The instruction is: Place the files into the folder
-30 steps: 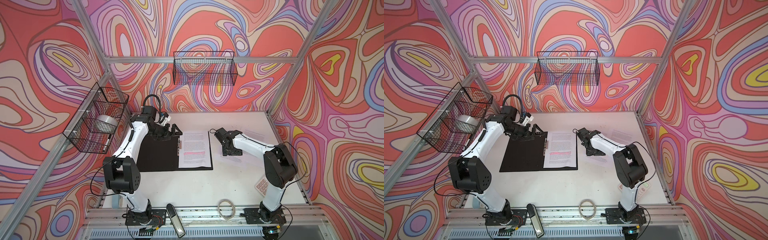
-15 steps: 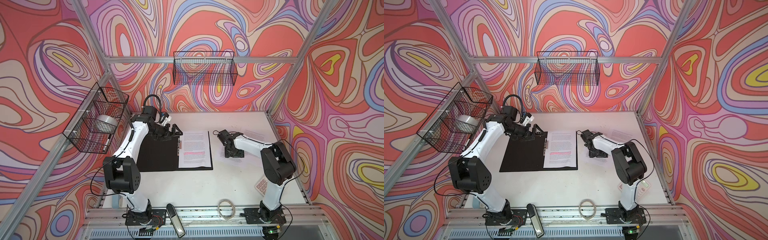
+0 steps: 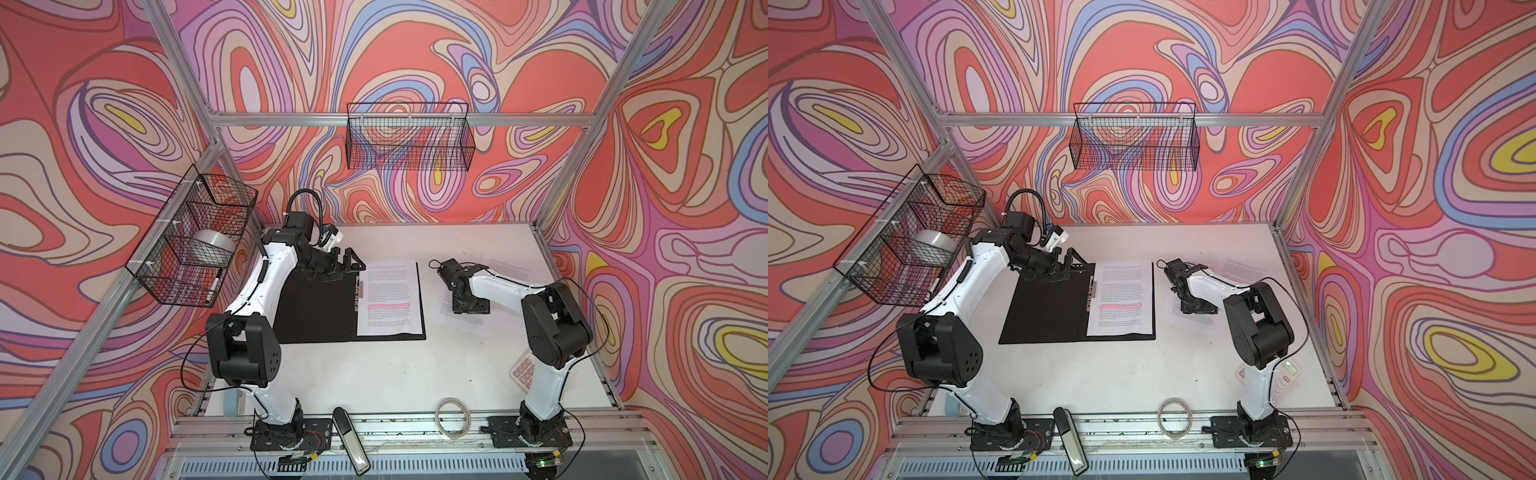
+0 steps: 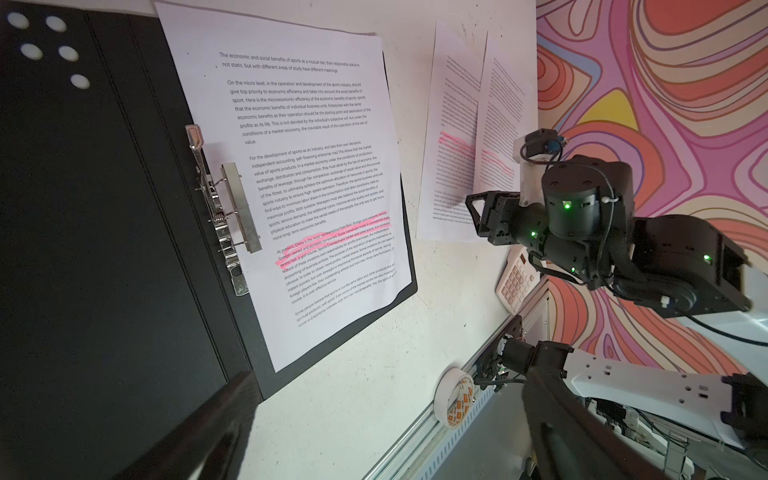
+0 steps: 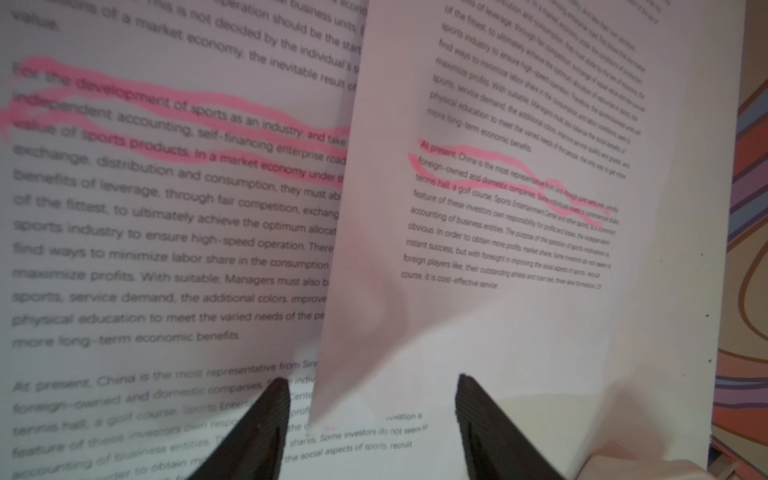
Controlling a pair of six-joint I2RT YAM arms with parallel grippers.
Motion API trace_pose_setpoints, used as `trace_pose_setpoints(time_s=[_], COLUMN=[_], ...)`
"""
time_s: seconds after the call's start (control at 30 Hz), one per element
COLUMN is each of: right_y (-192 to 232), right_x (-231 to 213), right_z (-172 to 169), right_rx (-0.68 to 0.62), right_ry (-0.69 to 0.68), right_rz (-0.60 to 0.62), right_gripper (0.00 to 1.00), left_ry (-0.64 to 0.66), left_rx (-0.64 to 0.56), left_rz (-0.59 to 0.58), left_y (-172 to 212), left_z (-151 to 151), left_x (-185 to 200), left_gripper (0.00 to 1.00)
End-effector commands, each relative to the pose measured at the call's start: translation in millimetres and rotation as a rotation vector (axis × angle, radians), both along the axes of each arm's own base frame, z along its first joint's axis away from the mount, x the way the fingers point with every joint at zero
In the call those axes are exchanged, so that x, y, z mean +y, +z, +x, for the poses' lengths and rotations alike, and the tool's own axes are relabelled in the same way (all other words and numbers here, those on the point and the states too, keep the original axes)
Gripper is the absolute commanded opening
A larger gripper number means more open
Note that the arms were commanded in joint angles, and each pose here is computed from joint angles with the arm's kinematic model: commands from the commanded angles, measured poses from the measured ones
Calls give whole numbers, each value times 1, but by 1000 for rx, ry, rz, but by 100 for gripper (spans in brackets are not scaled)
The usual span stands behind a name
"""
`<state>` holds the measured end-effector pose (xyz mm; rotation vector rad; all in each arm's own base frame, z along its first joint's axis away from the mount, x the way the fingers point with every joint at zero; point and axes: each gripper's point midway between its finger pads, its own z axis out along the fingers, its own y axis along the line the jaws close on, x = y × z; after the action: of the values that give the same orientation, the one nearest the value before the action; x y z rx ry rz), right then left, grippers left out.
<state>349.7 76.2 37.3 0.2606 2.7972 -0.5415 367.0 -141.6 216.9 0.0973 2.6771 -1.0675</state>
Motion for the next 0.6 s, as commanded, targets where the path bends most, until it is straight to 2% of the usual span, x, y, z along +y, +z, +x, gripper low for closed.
trace_pose_setpoints(time_s=[0.0, 0.3, 0.43, 0.57], right_y=[-5, -11, -10, -9], right_x=[-10, -12, -14, -14], right_z=[-4, -6, -6, -7], right_rx=[12, 28, 25, 15], right_ry=[-2, -1, 0, 4], right_rz=[-49, -66, -72, -66], right_gripper=[66, 61, 52, 37], left_ry=[-19, -18, -17, -17], left_rx=[25, 26, 27, 27], left_rz=[-10, -11, -15, -18], left_y=[-1, 0, 1, 2], left_z=[-6, -6, -5, -4], left_x=[-3, -3, -3, -4], left_gripper=[100, 100, 100, 100])
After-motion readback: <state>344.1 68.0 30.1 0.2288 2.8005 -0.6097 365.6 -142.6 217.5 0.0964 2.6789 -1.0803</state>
